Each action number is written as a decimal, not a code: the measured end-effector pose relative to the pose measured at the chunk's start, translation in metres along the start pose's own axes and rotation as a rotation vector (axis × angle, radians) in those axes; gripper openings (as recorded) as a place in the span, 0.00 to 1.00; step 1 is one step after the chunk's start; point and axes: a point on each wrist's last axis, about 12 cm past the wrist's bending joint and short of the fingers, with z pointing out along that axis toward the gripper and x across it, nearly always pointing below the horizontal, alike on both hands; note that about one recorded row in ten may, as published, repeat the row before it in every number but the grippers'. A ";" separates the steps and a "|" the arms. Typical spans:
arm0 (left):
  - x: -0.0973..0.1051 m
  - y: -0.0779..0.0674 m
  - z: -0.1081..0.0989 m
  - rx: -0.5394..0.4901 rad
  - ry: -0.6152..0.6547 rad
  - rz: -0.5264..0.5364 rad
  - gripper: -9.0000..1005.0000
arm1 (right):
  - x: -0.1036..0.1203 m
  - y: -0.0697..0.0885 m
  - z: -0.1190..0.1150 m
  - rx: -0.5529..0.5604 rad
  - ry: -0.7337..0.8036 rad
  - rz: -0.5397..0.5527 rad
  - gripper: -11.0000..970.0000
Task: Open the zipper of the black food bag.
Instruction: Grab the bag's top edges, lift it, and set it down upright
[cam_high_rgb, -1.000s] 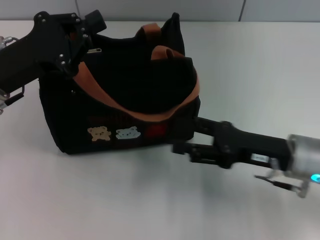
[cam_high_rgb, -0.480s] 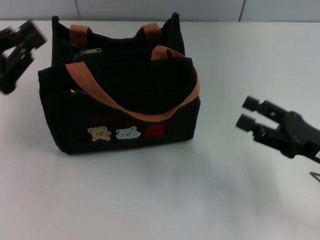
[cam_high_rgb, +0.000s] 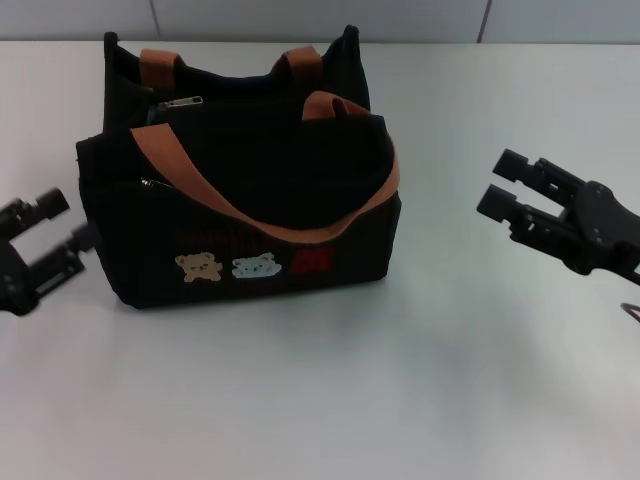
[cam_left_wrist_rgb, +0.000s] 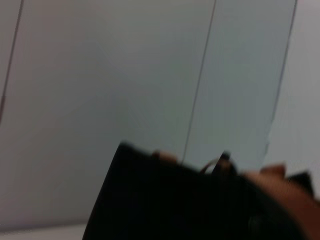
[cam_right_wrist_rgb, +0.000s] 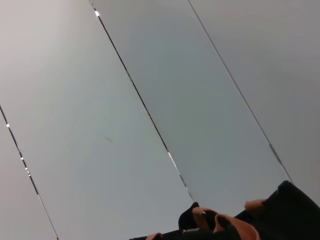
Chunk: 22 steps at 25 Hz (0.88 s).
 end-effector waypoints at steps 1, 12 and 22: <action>0.000 0.000 0.000 0.000 0.000 0.000 0.47 | -0.001 -0.001 0.002 -0.001 0.004 -0.003 0.84; 0.026 -0.007 0.025 -0.023 0.094 0.003 0.73 | -0.001 -0.006 0.003 0.029 0.016 -0.004 0.84; 0.027 -0.005 0.049 -0.001 0.103 0.113 0.38 | 0.003 -0.005 0.002 0.041 0.015 0.008 0.84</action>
